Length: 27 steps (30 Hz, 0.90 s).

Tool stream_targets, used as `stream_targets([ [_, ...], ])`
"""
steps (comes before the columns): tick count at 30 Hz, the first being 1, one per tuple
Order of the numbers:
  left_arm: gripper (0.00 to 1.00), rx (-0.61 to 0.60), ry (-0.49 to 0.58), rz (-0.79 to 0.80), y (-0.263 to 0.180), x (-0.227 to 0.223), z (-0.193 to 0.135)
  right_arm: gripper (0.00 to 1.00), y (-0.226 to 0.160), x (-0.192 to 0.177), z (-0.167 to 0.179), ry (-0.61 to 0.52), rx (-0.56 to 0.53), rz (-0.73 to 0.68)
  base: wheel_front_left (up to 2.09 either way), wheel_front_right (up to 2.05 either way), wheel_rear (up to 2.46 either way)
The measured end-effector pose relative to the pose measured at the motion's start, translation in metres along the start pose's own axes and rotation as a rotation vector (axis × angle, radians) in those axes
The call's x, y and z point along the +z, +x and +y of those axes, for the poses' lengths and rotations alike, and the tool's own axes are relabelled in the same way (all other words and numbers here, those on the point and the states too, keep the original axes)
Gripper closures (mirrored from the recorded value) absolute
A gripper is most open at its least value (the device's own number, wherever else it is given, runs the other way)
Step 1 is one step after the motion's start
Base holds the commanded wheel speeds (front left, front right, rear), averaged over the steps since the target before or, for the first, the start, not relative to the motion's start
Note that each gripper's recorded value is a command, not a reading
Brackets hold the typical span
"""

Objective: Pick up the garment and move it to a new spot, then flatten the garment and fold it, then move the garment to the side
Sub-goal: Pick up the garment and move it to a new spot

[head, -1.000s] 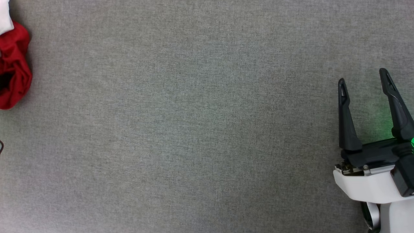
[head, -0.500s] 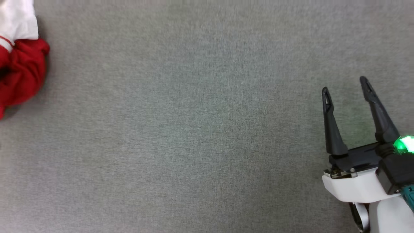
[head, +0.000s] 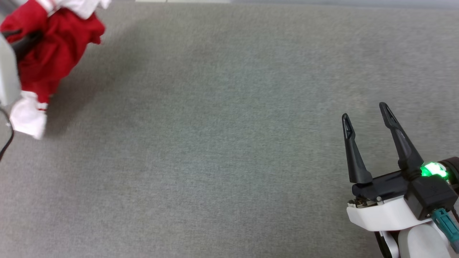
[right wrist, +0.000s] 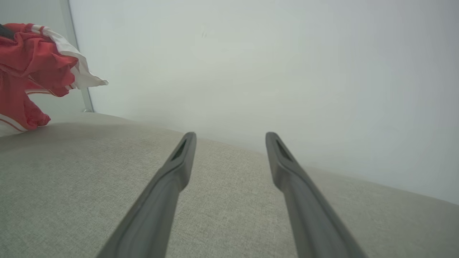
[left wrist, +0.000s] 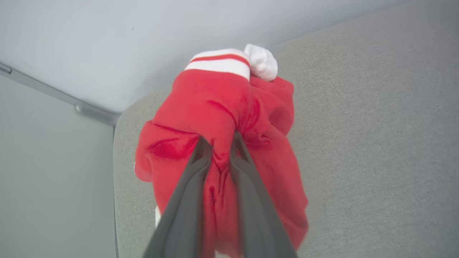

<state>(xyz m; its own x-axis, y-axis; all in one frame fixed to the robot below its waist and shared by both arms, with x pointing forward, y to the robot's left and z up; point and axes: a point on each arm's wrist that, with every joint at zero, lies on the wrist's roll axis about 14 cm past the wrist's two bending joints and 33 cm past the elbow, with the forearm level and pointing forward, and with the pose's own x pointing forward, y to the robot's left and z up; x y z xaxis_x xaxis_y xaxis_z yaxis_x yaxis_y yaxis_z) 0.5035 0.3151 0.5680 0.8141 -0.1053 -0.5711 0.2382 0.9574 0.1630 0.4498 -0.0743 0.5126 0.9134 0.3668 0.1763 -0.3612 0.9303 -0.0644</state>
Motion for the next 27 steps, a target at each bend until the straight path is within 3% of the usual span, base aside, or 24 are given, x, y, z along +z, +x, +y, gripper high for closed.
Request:
stream_targets([
  [15, 1.00, -0.343, 0.318, -0.266, -0.016, 0.121, -0.160, 0.00, -0.044, 0.038, -0.036, -0.024, -0.136, -0.037, 0.00, 0.00, 0.00],
  [23, 1.00, -0.566, 0.429, -0.351, -0.028, 0.141, -0.255, 0.00, -0.070, 0.050, -0.060, -0.047, -0.227, -0.042, 0.00, 0.00, 0.00],
  [27, 1.00, -0.645, 0.461, -0.333, -0.022, 0.130, -0.285, 0.00, -0.076, 0.050, -0.066, -0.049, -0.249, -0.035, 0.00, 0.00, 0.00],
])
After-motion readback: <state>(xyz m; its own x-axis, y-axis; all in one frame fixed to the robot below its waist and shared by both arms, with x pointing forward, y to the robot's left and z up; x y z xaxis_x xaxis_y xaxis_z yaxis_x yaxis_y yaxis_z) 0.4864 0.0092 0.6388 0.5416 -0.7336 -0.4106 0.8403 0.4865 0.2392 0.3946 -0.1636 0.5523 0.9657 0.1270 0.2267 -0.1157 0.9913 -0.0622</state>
